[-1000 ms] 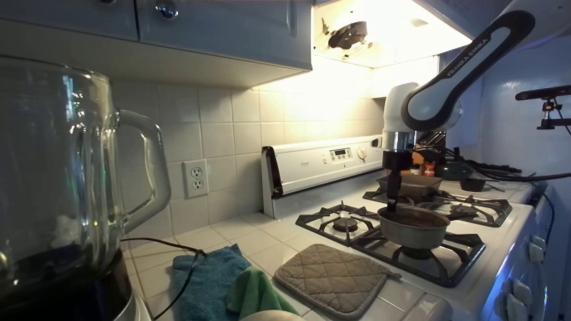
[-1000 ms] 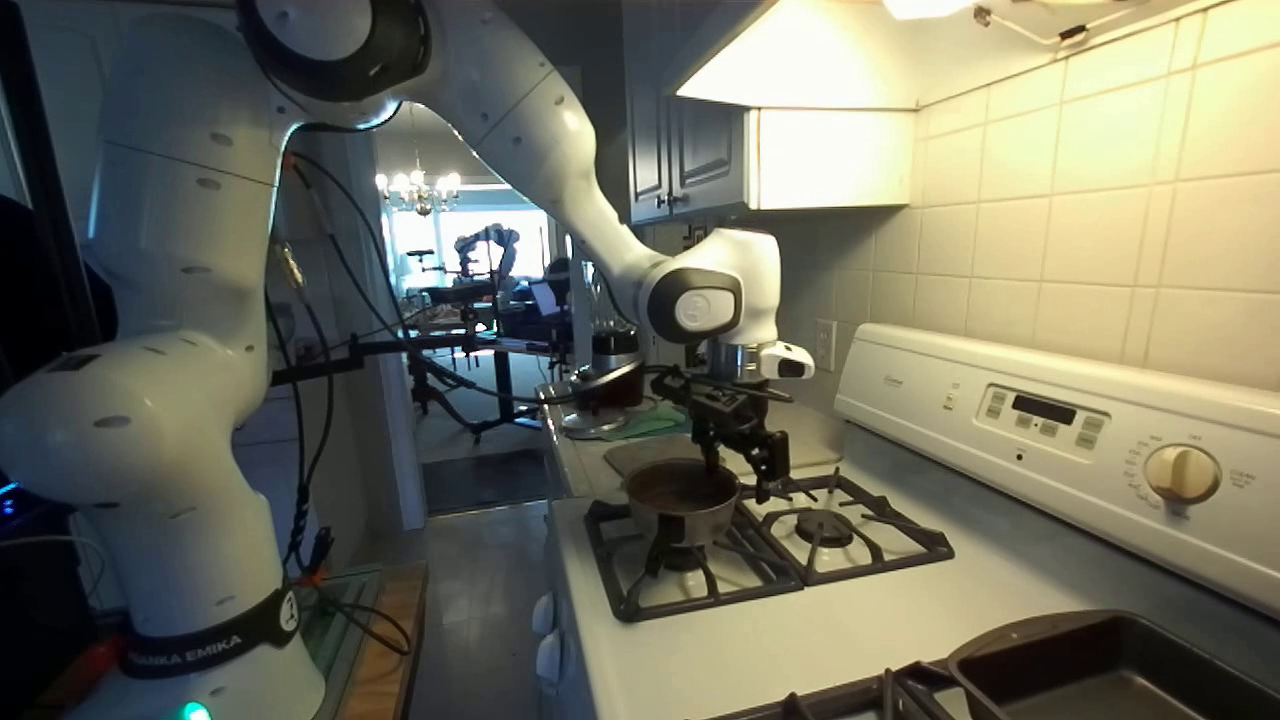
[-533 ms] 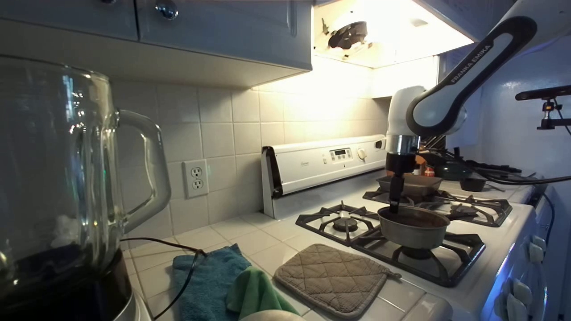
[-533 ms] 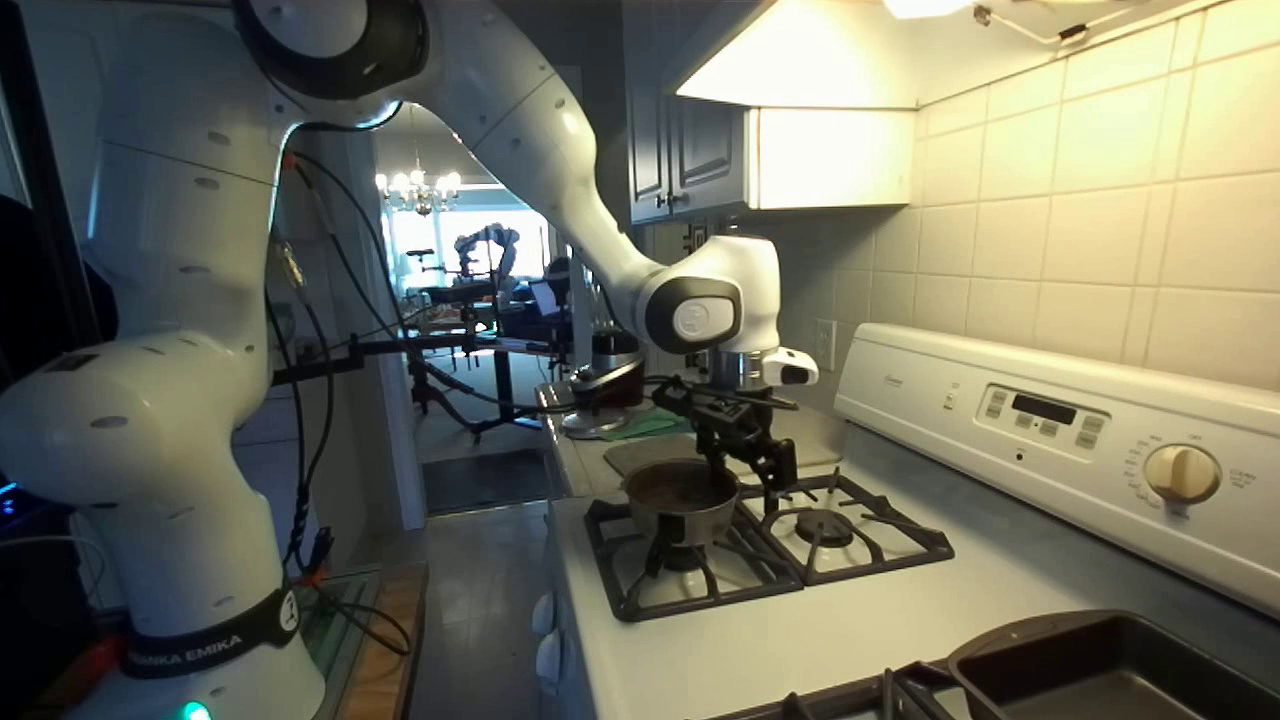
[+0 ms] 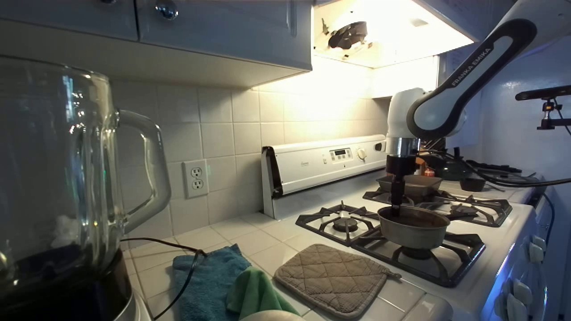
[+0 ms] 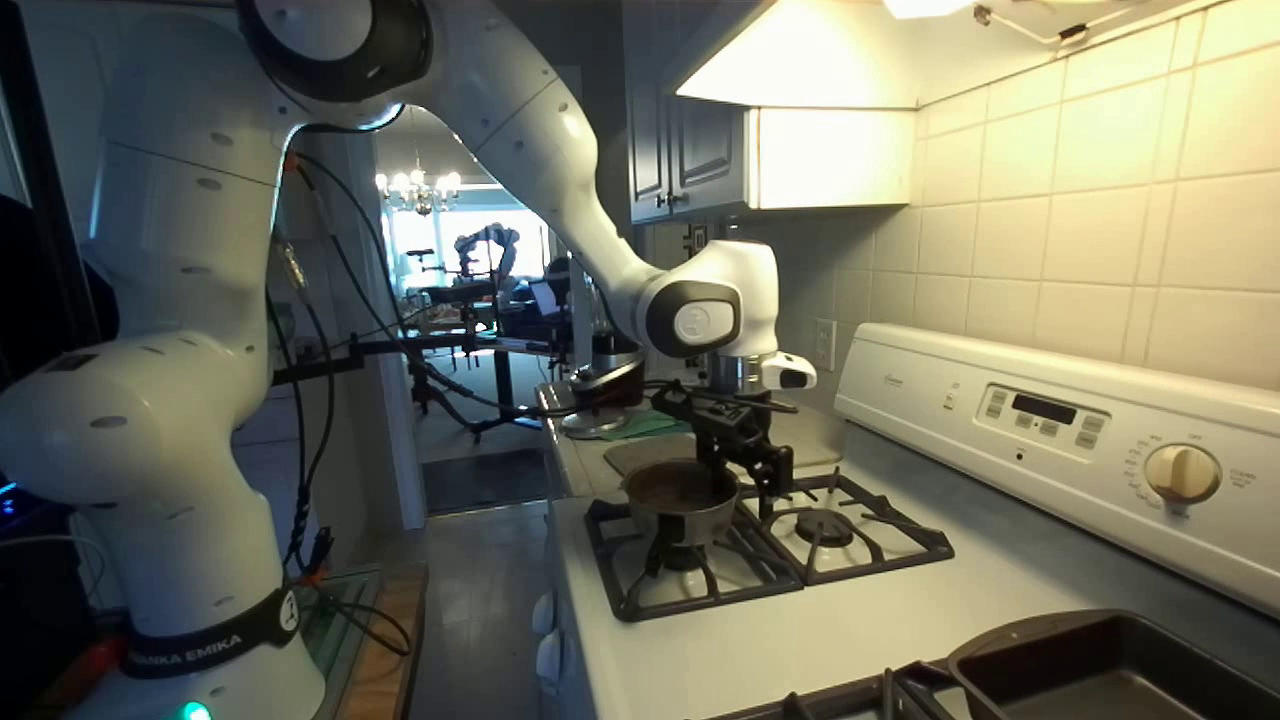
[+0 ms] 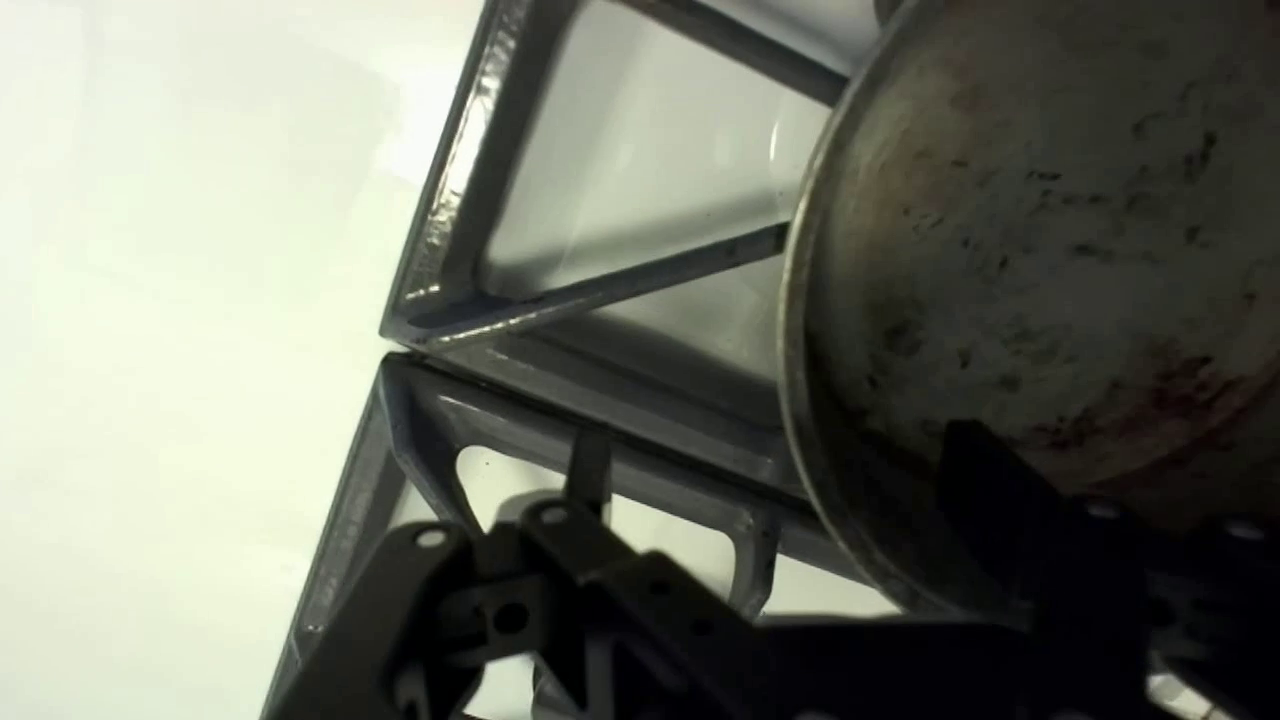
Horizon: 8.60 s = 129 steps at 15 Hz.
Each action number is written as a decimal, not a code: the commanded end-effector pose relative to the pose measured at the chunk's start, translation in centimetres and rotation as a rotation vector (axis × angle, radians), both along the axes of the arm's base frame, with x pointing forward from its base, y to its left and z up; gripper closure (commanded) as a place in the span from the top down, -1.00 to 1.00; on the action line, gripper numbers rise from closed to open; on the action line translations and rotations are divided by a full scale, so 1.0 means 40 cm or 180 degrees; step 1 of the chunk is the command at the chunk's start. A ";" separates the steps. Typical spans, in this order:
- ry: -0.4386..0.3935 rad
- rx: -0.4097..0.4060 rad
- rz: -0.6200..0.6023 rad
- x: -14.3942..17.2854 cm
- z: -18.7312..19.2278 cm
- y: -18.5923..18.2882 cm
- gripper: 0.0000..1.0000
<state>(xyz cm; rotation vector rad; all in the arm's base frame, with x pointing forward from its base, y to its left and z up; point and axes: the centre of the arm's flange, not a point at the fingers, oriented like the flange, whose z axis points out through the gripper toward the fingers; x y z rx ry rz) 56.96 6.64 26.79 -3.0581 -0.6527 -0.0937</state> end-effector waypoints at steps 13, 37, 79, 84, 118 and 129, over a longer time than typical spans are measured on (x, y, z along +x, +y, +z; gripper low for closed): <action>0.0080 -0.0048 0.0073 0.009 -0.021 0.012 -0.97; 0.0611 0.0478 0.0573 0.117 -0.017 0.087 -0.97; 0.0687 -0.0004 0.1922 0.186 0.003 0.625 -0.97; 0.0655 -0.0041 0.2028 0.183 -0.003 0.669 -0.97; 0.0559 0.0259 0.1007 0.268 0.081 0.496 1.00; 0.0405 0.0744 0.0306 0.227 0.127 0.307 1.00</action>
